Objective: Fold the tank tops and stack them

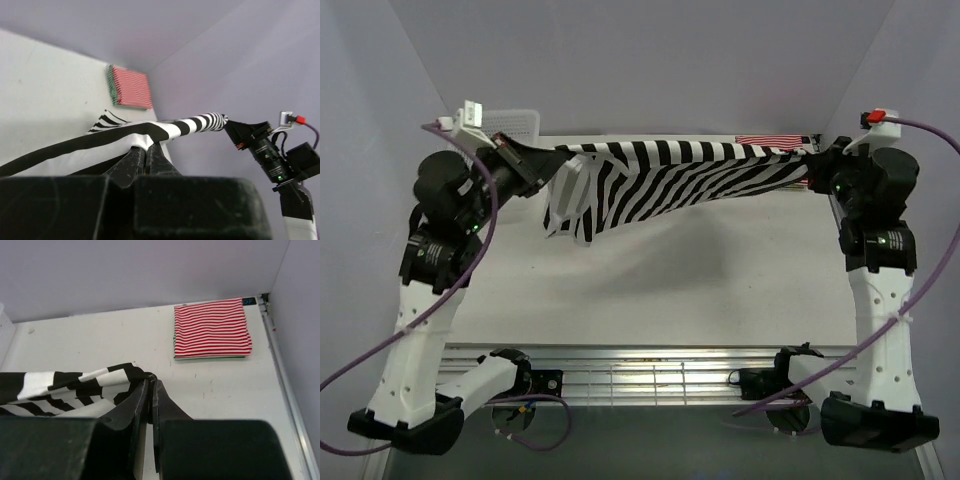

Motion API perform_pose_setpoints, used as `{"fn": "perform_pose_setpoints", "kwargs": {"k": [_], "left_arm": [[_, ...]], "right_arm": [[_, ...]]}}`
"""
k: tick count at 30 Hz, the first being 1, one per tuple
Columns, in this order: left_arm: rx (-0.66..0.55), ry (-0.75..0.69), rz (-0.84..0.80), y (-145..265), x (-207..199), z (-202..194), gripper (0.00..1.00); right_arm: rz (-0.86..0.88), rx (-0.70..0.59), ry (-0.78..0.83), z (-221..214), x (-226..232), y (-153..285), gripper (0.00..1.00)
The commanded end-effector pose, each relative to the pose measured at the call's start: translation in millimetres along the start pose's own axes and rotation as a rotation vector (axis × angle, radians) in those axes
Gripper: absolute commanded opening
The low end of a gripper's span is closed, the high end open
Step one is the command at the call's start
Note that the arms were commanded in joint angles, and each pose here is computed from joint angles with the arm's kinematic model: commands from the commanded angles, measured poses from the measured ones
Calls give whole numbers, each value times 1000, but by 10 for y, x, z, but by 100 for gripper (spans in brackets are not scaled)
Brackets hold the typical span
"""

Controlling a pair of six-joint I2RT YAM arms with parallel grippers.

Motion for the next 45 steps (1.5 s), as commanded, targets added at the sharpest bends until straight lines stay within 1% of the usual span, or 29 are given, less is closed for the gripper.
{"fn": "perform_pose_setpoints", "kwargs": {"k": [1,2,3,7,9,12,15,18,19,20,21,23,24,25,26,27,28,29,30,31,32,33,35,36,37,41,42,43,45], "left_arm": [[-119,-14,-29,512,-296,209,0],[-128,-18,-44,607,-358,227,0],[-148,-29,-71,775,-467,263,0],[-187,-43,-131,1133,-660,296,0],[-190,-36,-146,1227,-700,286,0],[-193,-23,-144,1264,-687,264,0],[-141,8,-69,991,-472,178,0],[-36,51,79,481,-40,-10,0],[-10,63,126,337,99,-70,0],[54,87,226,53,406,-222,0],[78,99,278,-94,573,-291,0],[122,107,377,-383,924,-424,0],[179,130,462,-668,1318,-549,0],[216,144,493,-822,1527,-620,5],[265,172,519,-964,1728,-701,12],[330,201,588,-1264,2156,-802,38],[358,212,616,-1415,2326,-847,60],[392,220,628,-1564,2462,-889,78],[431,216,647,-1678,2576,-918,98],[438,209,649,-1924,2670,-869,98],[474,212,617,-1984,2631,-861,98],[467,194,604,-2048,2589,-830,98],[427,145,578,-2074,2427,-722,98],[409,117,577,-2073,2349,-718,98],[401,106,569,-1990,2264,-720,98],[436,59,564,-1772,2106,-970,98],[451,46,583,-1720,2088,-1076,98],[463,49,593,-1655,2086,-1139,98],[494,54,602,-1472,2078,-1302,98]], "right_arm": [[-114,-22,50,187,-62,467,8],[-112,-71,70,350,-4,708,8],[-154,-101,82,435,-25,832,8],[-215,-231,109,779,31,1375,8],[-216,-259,126,877,65,1527,8],[-218,-249,139,857,60,1544,8],[-205,-188,148,733,27,1362,8],[-147,-85,151,474,-12,957,8],[-132,-29,147,296,-62,710,8],[-121,2,140,190,-86,568,8],[-63,37,136,69,-62,417,8],[-41,138,125,-298,-168,-45,8],[-9,171,122,-419,-181,-201,8],[-4,267,108,-698,-271,-517,8],[-8,292,96,-800,-320,-723,8],[17,324,91,-891,-342,-898,8],[-2,431,63,-1232,-458,-1235,12],[-17,426,58,-1102,-492,-1443,24],[-49,457,54,-1119,-554,-1595,63],[-76,553,40,-1373,-661,-1840,71],[-91,571,43,-1146,-652,-1900,75],[-90,592,41,-1178,-666,-1952,83],[-65,572,45,-1130,-604,-1924,93],[-45,571,44,-1271,-566,-1891,99],[-33,523,46,-1159,-503,-1766,90],[28,553,-26,-1389,-307,-1348,90],[45,531,-29,-1359,-209,-1202,90],[40,578,-58,-1610,-177,-1090,90],[78,574,-71,-1672,-24,-890,90]]}}
Point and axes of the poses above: each gripper's point midway between its finger pads, its own y axis back along the fingers, its own x axis along the line the jaws close on, z = x × y, the point moved 6 cm from there along y, back along the fingers, and after that the axes turned 2 degrees about y, right-handed, at the moved point
